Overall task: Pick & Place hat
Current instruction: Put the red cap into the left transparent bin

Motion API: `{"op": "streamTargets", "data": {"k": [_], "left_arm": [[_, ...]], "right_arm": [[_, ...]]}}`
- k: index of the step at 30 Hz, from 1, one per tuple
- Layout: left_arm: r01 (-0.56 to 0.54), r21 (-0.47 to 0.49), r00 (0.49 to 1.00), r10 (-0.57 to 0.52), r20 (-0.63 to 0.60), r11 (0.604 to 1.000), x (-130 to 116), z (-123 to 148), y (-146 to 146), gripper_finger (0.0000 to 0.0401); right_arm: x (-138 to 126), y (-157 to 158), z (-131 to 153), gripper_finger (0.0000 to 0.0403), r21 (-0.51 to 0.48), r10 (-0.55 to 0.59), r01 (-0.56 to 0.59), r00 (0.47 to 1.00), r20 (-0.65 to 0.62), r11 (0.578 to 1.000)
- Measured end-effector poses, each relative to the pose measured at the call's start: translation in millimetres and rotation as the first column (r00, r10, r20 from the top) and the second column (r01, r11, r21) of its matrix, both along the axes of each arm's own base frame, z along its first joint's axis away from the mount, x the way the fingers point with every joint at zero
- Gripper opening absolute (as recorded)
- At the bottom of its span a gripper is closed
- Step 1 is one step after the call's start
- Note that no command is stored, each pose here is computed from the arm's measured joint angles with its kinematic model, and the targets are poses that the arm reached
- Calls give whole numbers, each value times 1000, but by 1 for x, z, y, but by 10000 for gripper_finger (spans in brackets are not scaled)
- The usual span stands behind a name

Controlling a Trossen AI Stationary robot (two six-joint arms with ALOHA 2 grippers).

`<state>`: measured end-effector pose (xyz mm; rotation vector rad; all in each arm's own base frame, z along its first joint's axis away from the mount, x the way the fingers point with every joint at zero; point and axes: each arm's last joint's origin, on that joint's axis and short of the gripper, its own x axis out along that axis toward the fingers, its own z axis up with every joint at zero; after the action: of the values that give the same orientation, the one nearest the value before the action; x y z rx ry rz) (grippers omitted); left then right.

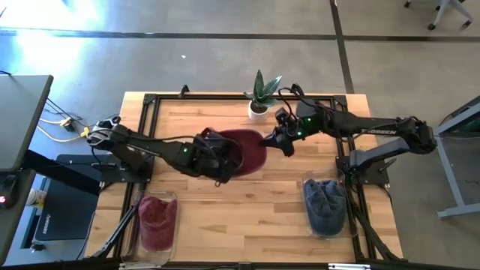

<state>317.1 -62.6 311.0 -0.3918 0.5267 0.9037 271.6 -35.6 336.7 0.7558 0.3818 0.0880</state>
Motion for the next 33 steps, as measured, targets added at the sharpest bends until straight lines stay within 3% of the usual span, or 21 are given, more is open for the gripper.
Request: {"op": "streamTargets", "data": {"k": [6,12,16,22,30,33], "left_arm": [[107,29,993,-108,42,994,17,-1,6,0],[149,19,987,-149,55,989,20,-1,4,0],[252,-86,968,-249,39,964,10,6,-3,0],[390,-299,918,-393,53,871,-8,25,-20,0],[390,-410,915,-399,67,825,-30,61,-28,0],[353,-432,921,-391,3,830,-39,67,-26,0]], "right_arm": [[-3,13,10,19,-35,48,-46,996,72,998],[-11,20,13,12,-78,51,-47,997,61,996],[-21,19,15,16,-88,-20,22,1000,20,996],[-28,14,5,8,-84,-116,106,987,-112,991],[-29,7,0,10,-116,-145,128,977,-153,985],[-30,5,-1,7,-83,-83,70,983,-166,994]]}}
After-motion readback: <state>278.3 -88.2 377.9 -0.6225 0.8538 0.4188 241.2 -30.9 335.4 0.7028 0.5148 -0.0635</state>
